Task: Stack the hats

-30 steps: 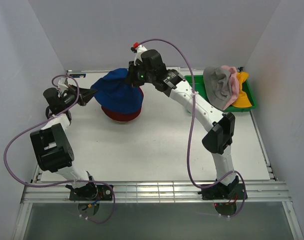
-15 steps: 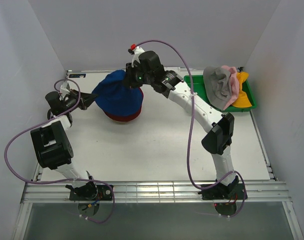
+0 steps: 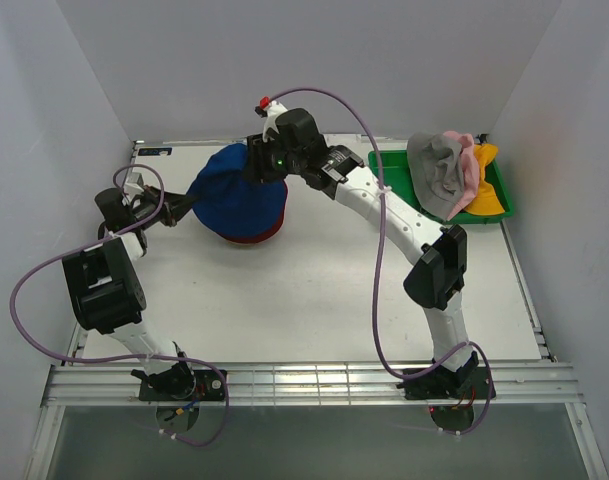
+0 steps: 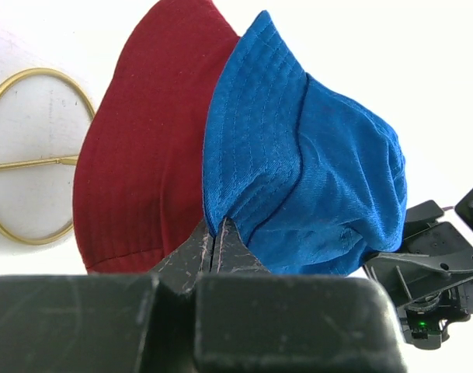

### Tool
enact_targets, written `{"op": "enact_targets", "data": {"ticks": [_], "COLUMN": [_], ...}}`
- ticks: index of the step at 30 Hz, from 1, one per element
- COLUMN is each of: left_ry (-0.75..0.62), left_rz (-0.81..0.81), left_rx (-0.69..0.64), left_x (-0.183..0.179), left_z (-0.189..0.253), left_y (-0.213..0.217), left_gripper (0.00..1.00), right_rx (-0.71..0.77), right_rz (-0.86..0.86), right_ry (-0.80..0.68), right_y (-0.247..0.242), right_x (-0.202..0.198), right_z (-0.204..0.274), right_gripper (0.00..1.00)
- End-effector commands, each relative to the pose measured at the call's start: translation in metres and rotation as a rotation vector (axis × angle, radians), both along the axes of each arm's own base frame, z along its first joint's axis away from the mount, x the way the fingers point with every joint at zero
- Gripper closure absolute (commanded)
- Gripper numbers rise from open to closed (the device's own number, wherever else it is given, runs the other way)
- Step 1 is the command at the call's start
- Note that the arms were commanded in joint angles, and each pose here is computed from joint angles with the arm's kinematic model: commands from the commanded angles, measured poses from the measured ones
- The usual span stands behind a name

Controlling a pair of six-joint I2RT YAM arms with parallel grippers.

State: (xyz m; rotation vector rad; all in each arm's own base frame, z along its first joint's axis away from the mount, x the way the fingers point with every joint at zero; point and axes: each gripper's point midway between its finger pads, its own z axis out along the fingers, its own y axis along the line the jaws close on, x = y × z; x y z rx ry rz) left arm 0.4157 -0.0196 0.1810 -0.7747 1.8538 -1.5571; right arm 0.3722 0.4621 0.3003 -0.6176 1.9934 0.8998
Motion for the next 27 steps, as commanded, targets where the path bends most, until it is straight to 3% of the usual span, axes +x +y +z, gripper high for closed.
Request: {"op": "enact_targets", "data": {"ticks": [1, 6, 13, 20, 27], "left_ry": [-0.014, -0.007, 0.009, 0.02, 0.022], "left_rz": [0.003, 0.0, 0.005, 0.011, 0.016], "left_rx": [0.026, 0.035, 0.041, 0.053, 0.057], "left_x": [0.0, 0.0, 0.002, 0.004, 0.006], "left_z": [-0.002, -0.005, -0.01, -0.013, -0.012], "left_y": [0.004, 0.005, 0.007, 0.009, 0.01], "left_gripper": [1.0, 1.0, 1.0, 1.0, 1.0], "right_rx": [0.085, 0.142, 0.266, 0.382, 0.397], "right_rz": [0.0, -0.005, 0.032, 0.043, 0.04], "right_ry": [-0.067, -0.004, 0.058, 0.197, 0.338], "right_y": [-0.012, -0.032, -0.06, -0.081, -0.073], "right_x": [-0.005, 0.004, 0.008, 0.036, 0.064], "right_z": [0.047, 0.05, 0.063, 0.046, -0.006], "right_gripper": [0.52, 0.5, 0.35, 0.34, 0.37]}}
